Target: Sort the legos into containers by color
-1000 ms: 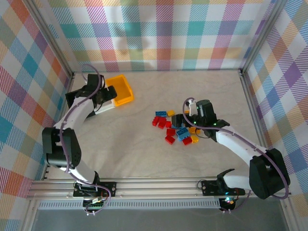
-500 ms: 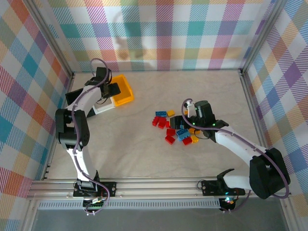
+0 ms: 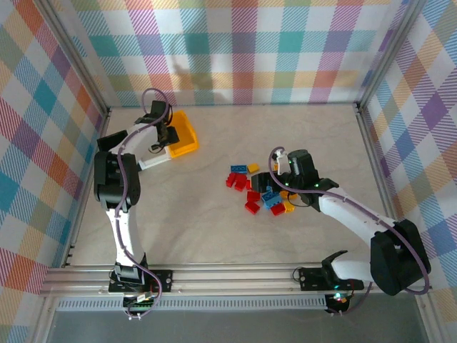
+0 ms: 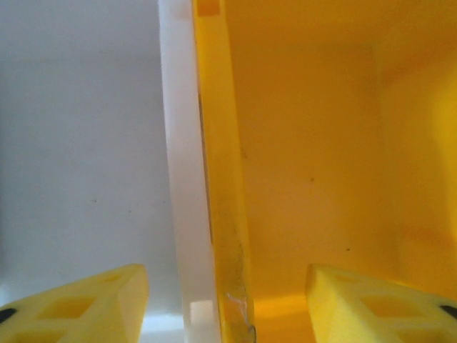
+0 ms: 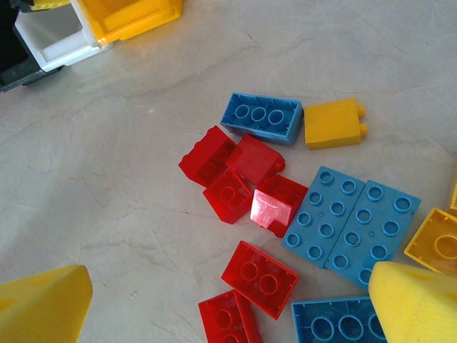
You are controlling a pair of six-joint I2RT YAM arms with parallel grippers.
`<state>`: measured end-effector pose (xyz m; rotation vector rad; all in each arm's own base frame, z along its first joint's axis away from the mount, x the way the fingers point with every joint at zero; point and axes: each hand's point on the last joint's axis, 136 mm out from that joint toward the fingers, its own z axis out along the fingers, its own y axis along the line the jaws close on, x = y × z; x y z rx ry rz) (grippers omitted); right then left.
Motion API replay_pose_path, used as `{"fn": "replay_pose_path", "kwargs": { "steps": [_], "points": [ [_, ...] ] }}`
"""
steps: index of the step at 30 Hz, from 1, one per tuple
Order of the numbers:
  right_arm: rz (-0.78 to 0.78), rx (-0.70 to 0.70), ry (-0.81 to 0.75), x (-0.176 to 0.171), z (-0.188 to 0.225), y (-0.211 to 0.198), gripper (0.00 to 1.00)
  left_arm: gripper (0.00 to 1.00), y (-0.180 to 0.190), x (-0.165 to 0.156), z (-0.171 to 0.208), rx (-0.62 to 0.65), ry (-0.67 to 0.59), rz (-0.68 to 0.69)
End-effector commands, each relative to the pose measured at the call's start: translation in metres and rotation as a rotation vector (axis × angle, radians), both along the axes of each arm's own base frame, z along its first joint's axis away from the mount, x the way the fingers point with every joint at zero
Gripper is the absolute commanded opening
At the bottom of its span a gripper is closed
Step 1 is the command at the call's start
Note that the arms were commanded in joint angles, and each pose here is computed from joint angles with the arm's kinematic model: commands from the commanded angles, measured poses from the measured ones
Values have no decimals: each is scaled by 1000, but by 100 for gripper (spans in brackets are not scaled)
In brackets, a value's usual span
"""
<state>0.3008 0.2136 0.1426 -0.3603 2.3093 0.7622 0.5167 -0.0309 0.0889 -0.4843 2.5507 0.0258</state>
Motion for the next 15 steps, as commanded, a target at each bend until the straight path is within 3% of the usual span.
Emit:
{"fn": "replay_pose_path", "kwargs": {
  "steps": [1,5,15],
  "points": [
    [16,4,12,-4,0,4,100,53,-3,3,-2,12,7,-4],
    [15,1,17,-4,-2,4,100,40,-6,2,-8,2,17,-11],
    [17,-1,12,-7,-1,4,100,23,-19,-8,-8,-7,22,-51]
  ]
}}
